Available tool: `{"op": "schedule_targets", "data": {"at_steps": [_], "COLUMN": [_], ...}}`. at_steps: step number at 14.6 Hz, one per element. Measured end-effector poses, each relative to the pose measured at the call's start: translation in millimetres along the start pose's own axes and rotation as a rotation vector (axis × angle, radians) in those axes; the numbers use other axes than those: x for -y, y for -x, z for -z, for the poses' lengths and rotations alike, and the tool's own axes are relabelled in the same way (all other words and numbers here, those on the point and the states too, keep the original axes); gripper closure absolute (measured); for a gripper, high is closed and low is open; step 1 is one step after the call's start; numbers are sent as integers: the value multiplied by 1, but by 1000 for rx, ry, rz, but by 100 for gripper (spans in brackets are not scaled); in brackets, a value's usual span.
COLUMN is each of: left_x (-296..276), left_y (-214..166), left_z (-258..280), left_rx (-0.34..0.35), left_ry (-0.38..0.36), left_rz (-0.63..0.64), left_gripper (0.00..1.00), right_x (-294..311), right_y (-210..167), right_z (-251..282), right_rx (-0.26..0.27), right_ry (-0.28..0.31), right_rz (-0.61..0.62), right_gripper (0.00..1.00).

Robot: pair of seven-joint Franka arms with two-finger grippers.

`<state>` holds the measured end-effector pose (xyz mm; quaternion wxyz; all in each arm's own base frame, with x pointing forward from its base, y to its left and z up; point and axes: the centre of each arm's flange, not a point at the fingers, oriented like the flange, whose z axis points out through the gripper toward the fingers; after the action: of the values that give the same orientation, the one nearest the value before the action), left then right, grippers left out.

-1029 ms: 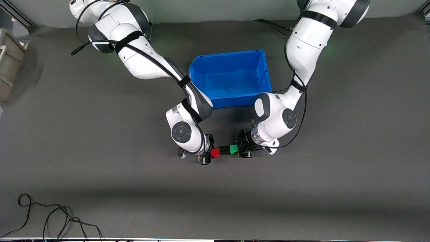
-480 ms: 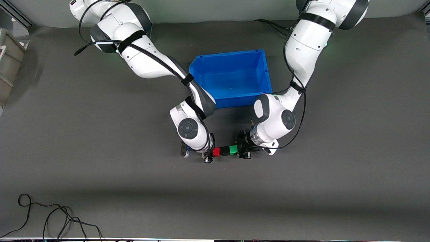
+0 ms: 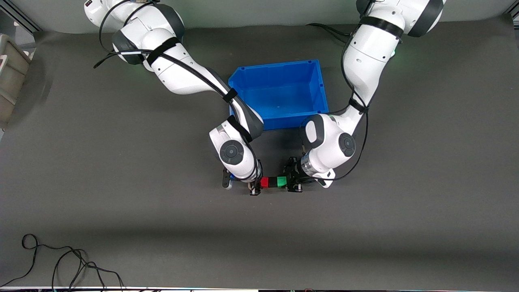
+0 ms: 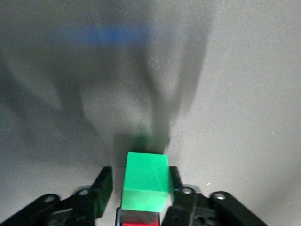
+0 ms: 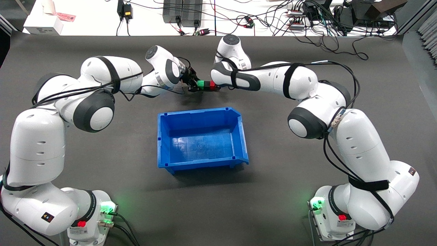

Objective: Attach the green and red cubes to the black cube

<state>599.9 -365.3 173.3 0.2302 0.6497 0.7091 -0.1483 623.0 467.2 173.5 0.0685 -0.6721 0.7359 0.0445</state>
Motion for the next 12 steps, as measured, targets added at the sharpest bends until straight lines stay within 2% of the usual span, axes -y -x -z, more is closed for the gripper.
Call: {"op": "schedule_targets", "data": {"at_steps": [3, 4, 7, 9, 12], "left_x": [-4, -8, -34, -57, -89], "left_y": [1, -3, -31, -57, -105], "left_z": [3, 5, 26, 54, 124], "left_rx": [1, -4, -24, -13, 16], "left_ry": [10, 16, 21, -13, -92], "left_rz": [-4, -4, -8, -35, -115], "left_gripper": [8, 1, 0, 0, 0], "right_x": [0, 1, 6, 13, 40], "right_y": [0, -1, -2, 0, -11], "right_z": [-1, 0, 5, 14, 51], "right_rx": [0, 0, 4, 13, 43], "right_ry": [-1, -3, -15, -33, -87], "right_rz": [2, 4, 83, 133, 121], "right_gripper": [60, 60, 58, 38, 8]}}
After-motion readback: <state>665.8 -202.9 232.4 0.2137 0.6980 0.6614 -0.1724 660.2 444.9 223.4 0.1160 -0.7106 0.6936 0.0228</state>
